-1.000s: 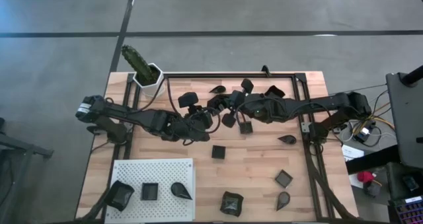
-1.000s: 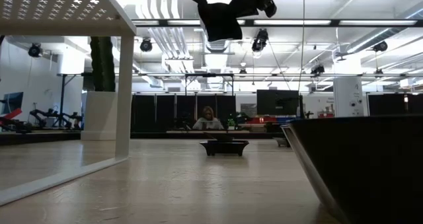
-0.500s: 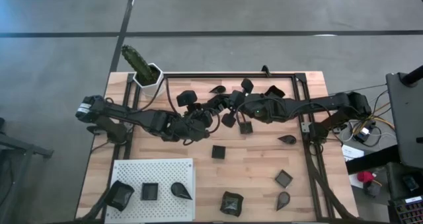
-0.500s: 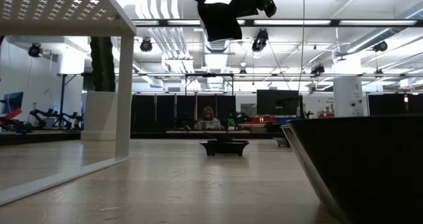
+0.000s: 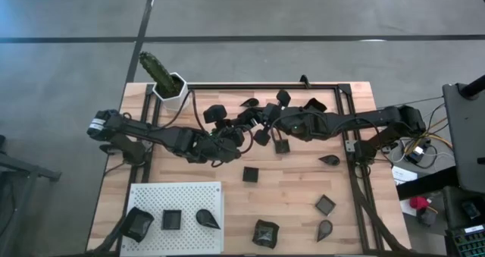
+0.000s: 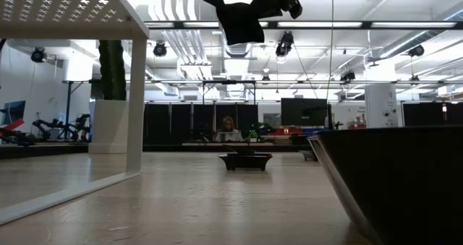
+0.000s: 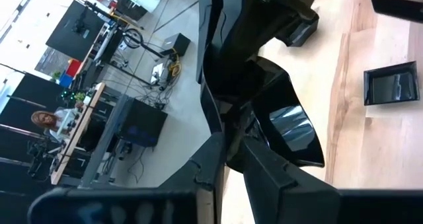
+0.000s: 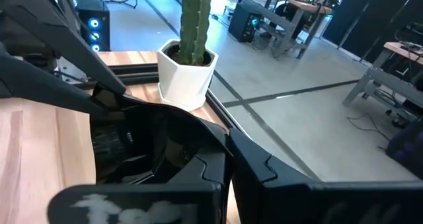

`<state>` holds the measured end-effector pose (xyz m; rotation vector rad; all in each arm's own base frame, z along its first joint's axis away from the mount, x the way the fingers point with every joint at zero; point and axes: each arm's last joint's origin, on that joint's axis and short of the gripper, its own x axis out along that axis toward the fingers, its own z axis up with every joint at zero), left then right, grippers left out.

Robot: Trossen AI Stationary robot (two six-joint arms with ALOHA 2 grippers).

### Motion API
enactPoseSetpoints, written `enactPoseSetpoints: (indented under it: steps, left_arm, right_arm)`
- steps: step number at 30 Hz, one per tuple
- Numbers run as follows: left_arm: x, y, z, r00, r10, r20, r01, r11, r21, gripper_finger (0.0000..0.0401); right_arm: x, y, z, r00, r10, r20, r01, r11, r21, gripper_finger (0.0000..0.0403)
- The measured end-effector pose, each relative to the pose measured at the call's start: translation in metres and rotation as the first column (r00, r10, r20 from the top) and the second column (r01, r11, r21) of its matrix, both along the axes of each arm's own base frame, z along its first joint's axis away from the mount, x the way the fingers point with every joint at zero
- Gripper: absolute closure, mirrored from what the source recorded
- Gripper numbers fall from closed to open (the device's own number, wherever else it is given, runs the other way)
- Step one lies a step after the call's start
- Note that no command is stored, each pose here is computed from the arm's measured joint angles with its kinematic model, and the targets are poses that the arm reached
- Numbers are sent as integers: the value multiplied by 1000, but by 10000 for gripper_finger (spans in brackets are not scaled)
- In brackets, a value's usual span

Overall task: Pick & Place Mini shaped plates
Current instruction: Stack the distorted square plate on top of the other distorted square plate on the shelf

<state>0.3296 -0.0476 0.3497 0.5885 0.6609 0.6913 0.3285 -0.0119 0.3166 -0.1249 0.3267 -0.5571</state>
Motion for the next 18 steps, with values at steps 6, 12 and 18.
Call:
enactPoseSetpoints:
  steps: [6, 12, 18]
  left_arm:
    - [1, 5, 0, 1000, 16, 0, -16, 1000, 0, 346]
    - [1, 9, 0, 1000, 27, 0, -27, 1000, -1, 346]
    - [1, 10, 0, 999, 32, -2, -32, 999, 3, 384]
  right_arm:
    - [0, 0, 1, 1000, -1, 13, 1, 1000, 0, 394]
    - [0, 0, 1, 1000, -2, 16, 2, 1000, 0, 394]
    - [0, 0, 1, 1000, -2, 17, 2, 1000, 1, 394]
